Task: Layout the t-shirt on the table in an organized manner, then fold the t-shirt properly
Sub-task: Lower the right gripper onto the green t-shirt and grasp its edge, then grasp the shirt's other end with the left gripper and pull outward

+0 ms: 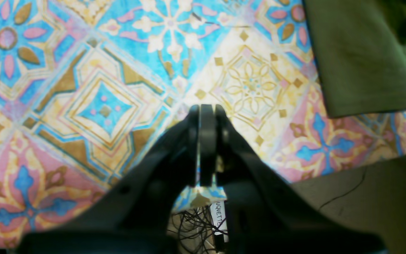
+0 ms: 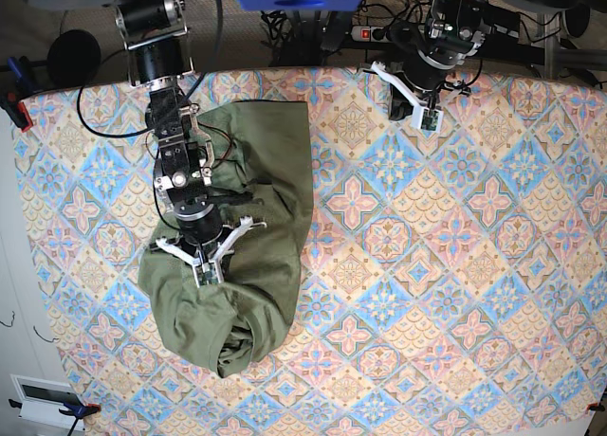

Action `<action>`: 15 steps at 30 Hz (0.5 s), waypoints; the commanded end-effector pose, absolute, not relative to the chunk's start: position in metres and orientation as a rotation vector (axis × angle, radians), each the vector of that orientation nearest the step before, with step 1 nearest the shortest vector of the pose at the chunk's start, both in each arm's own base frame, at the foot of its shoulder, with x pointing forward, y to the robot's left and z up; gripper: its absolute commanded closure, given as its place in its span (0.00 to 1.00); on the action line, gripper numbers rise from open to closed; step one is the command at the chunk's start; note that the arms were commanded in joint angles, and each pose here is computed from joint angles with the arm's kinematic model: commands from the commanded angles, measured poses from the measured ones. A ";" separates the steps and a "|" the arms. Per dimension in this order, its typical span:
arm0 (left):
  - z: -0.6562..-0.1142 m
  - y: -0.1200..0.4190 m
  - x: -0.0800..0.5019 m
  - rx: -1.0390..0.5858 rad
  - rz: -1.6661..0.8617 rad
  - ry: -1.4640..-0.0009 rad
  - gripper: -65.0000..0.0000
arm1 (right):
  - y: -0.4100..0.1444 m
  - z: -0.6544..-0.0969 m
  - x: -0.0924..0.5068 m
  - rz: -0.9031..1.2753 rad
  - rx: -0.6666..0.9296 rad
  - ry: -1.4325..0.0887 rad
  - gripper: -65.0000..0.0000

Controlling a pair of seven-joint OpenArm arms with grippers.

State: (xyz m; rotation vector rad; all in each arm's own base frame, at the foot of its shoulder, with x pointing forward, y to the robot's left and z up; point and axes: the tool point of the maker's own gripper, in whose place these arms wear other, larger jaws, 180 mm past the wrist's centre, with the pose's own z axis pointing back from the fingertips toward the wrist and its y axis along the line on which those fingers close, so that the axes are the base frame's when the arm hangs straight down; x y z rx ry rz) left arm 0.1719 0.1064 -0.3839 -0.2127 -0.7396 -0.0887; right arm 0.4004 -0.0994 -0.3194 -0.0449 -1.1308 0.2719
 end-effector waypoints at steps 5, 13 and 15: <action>-0.376 0.104 0.177 -0.224 -0.096 -0.775 1.00 | -0.140 -0.264 0.413 0.229 -0.128 -1.278 0.99; -0.358 0.060 0.201 -0.319 -0.187 -0.847 1.00 | -0.187 -0.254 0.417 0.093 -0.123 -1.294 0.99; -0.353 0.047 0.207 -0.347 -0.209 -0.865 1.00 | -0.203 -0.255 0.417 0.026 -0.098 -1.290 0.99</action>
